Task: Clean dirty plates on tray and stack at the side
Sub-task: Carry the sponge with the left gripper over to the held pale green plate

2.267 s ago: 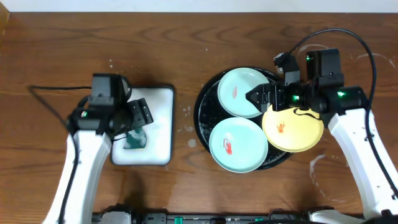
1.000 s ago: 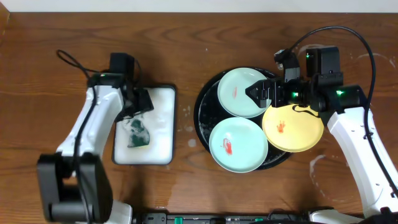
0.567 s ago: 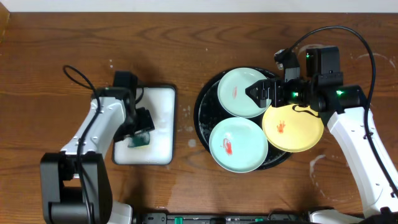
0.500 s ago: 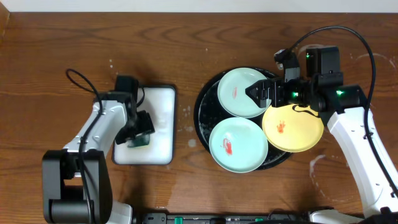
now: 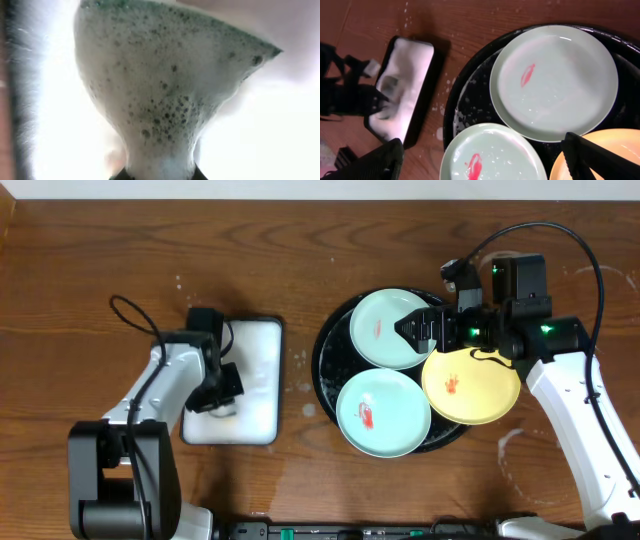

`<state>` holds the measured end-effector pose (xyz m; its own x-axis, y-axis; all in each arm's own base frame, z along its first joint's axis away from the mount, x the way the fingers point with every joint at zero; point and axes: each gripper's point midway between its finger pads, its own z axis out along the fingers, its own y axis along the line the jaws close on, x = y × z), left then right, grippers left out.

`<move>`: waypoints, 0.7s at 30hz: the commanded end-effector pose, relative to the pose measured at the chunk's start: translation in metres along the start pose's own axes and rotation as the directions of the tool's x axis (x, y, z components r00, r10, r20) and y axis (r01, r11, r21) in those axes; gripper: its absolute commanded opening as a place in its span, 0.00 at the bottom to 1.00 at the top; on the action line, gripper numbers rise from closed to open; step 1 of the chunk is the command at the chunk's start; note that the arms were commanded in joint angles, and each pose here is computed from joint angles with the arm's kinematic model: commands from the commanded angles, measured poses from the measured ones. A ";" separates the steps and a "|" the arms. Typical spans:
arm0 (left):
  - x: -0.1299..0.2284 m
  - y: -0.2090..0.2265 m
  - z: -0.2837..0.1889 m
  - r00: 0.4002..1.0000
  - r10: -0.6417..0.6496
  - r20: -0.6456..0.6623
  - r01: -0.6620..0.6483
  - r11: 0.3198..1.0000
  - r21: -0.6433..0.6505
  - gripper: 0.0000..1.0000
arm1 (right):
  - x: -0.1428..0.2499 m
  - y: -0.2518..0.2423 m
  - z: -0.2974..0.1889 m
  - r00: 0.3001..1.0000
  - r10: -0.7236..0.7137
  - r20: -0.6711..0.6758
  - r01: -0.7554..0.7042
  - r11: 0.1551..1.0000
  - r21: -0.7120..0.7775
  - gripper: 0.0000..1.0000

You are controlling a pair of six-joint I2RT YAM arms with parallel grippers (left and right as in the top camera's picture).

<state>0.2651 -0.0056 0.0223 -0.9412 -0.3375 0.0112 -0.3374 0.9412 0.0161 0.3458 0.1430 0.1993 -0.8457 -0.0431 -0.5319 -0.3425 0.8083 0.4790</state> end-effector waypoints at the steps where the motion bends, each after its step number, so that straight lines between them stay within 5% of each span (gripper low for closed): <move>1: -0.035 -0.015 -0.049 0.993 0.018 0.120 -0.024 0.998 0.051 0.07 | -0.010 -0.003 -0.007 0.999 0.013 0.030 -0.013 1.000 0.007 0.99; 6: -0.045 -0.031 -0.076 0.985 0.015 0.172 -0.039 0.990 0.139 0.09 | -0.010 -0.003 -0.007 0.999 0.013 0.029 -0.013 1.000 0.007 0.99; 15: -0.035 -0.028 -0.051 0.994 0.022 0.107 -0.034 0.992 0.118 0.08 | -0.010 -0.003 -0.007 0.999 0.013 0.029 -0.013 1.000 0.007 0.99; 21: -0.040 -0.047 -0.069 0.980 0.135 0.147 -0.153 0.981 0.120 0.07 | -0.009 -0.008 -0.006 1.000 0.012 0.029 -0.013 0.999 0.036 0.97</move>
<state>0.3077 -0.0263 0.0727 -0.9554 -0.2793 -0.0961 -0.2708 0.9582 -0.0920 0.3459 0.1425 0.1990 -0.8460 -0.0430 -0.5315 -0.3407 0.8103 0.4768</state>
